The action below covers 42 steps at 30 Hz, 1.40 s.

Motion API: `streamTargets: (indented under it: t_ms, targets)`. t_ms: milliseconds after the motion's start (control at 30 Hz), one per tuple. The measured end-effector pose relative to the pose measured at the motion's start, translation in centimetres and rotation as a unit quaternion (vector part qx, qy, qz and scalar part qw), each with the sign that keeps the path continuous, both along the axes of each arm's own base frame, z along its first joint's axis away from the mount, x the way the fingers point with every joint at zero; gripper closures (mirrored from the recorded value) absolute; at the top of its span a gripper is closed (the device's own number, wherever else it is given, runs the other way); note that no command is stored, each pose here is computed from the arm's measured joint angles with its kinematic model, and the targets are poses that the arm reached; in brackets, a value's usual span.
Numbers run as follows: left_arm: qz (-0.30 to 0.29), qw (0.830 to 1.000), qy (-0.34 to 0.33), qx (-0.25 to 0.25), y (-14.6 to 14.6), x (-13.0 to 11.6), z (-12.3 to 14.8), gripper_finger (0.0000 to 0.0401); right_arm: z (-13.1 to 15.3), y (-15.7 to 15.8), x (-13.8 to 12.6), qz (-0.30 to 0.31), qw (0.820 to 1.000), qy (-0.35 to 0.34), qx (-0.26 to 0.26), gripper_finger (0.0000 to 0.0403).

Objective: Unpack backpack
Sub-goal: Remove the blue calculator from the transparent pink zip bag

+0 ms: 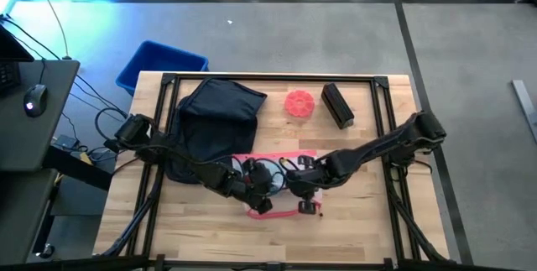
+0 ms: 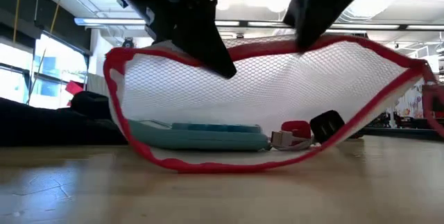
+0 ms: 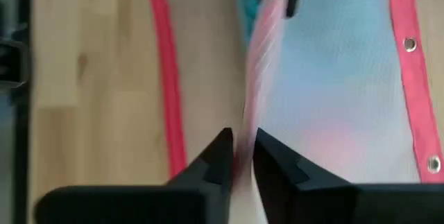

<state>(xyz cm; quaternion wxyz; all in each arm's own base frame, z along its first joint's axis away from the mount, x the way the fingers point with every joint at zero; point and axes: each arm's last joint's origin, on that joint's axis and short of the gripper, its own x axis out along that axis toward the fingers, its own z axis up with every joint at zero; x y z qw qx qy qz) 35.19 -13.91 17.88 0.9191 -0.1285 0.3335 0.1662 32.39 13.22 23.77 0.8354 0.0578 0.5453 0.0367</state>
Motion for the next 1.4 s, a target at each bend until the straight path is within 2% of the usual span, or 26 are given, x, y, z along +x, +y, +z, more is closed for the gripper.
streamTargets:
  t_ms: [133,233,333,400,533,600,667,767,967,1067,1233,1400]
  targets:
    - [0.04,0.999,-0.011,-0.033,0.8,0.3,0.0,0.0401,2.4,1.4,-2.0,0.0,1.0,-0.025,0.017,0.0301]
    - [0.07,0.996,-0.02,-0.053,1.4,0.5,0.1,0.0401,3.0,3.7,-2.9,0.019,0.998,-0.057,0.027,0.0264]
    - [0.093,0.992,-0.037,-0.074,2.1,0.9,0.2,0.0401,2.4,6.5,-3.2,0.045,0.993,-0.103,0.031,0.024]
    - [0.101,0.989,-0.057,-0.09,2.3,1.3,0.5,0.0401,0.3,7.3,-3.6,0.023,0.994,-0.101,0.018,0.0231]
    - [0.097,0.983,-0.086,-0.13,2.4,1.9,1.1,0.0401,-4.8,5.7,-4.5,-0.089,0.993,-0.07,-0.029,0.0229]
    - [0.091,0.981,-0.086,-0.151,2.3,2.2,1.7,0.0401,-6.3,4.7,-4.9,-0.147,0.986,-0.074,-0.034,0.0229]
    - [0.079,0.98,-0.086,-0.163,2.1,2.5,2.1,0.0401,-7.3,3.7,-5.5,-0.176,0.981,-0.07,-0.046,0.0228]
    - [0.066,0.979,-0.083,-0.174,1.9,2.6,2.4,0.0401,-7.9,3.0,-5.6,-0.183,0.979,-0.078,-0.049,0.0228]
    - [0.051,0.981,-0.076,-0.173,2.1,2.6,2.4,0.0401,-8.3,2.0,-5.3,-0.124,0.984,-0.085,-0.097,0.0228]
    - [0.049,0.981,-0.065,-0.176,2.3,2.6,2.2,0.0401,-8.4,1.1,-4.9,-0.131,0.983,-0.078,-0.102,0.0228]
    - [0.051,0.985,-0.021,-0.162,2.5,2.1,1.6,0.0401,-8.1,0.2,-3.8,-0.167,0.978,-0.1,-0.078,0.0228]
    - [0.049,0.988,0.035,-0.143,2.7,1.3,0.8,0.0401,-7.6,-0.1,-2.7,-0.161,0.976,-0.135,-0.053,0.0228]
